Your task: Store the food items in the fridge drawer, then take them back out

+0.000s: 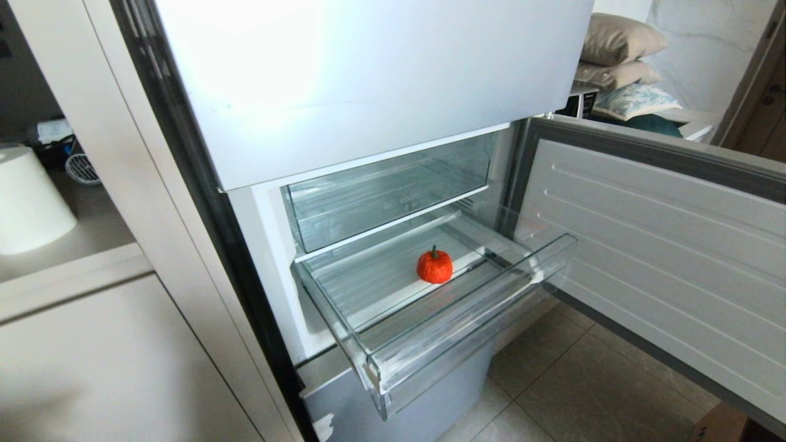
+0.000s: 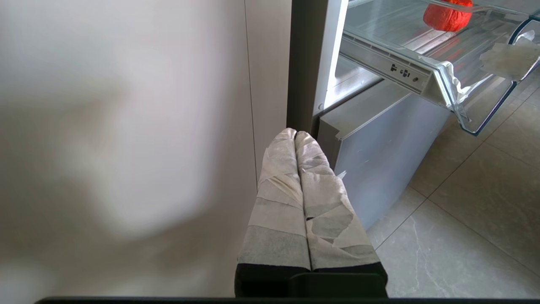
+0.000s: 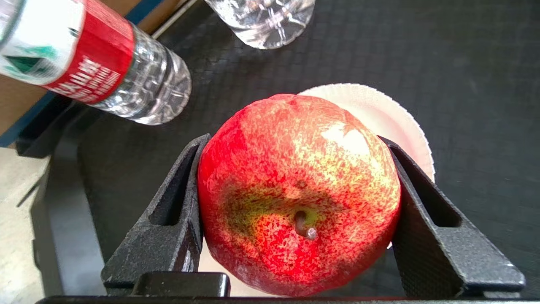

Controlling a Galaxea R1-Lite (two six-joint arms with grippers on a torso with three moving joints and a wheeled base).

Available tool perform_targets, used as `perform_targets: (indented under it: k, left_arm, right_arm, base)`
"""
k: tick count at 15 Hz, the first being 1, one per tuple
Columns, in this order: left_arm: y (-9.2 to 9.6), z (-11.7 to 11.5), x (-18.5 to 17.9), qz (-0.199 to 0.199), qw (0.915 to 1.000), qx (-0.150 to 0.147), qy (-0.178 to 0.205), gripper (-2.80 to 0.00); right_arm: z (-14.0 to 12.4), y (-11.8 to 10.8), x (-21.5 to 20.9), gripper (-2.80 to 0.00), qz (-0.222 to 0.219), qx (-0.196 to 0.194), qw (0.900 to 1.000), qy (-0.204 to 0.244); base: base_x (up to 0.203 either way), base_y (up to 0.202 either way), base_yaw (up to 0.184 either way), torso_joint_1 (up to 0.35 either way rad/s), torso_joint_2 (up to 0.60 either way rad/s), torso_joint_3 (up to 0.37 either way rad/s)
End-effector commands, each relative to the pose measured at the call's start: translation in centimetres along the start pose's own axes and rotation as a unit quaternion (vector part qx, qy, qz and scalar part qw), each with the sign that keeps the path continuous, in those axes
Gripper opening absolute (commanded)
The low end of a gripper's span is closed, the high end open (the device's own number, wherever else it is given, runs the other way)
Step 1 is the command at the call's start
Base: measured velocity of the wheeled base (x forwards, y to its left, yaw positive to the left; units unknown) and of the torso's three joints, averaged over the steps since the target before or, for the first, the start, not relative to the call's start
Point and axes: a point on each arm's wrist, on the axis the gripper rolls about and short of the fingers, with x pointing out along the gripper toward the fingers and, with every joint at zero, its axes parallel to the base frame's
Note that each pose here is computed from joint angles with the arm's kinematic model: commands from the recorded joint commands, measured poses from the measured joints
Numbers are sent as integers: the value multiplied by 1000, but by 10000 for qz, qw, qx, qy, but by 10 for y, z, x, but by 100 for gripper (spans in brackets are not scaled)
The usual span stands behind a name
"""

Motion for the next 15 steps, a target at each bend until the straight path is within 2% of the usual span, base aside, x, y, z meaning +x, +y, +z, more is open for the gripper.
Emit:
perform_targets:
  k: [1,10,11,12,15]
  left_arm:
    - [0,0,0,2,10000,0,8,-280]
    - [0,0,0,2,10000,0,0,-280]
    - [0,0,0,2,10000,0,0,-280]
    - [0,0,0,2,10000,0,8,-280]
    - [0,0,0,2,10000,0,7,-280]
  right_arm:
    - [-4,-2,6,-280,-13,15,10000,54]
    - [-7,-5,16,-280,-28,1,10000,75]
    - [-7,-5,16,-179,-28,1,10000,76]
    - [-7,-5,16,0,-28,1,10000,76]
    - [-6,-4,14,0,-19,-4,10000,55]
  base:
    - [0,0,0,0,0,0]
    - [0,0,0,0,0,0]
    - [0,0,0,0,0,0]
    - [0,0,0,0,0,0]
    - [0,0,0,0,0,0]
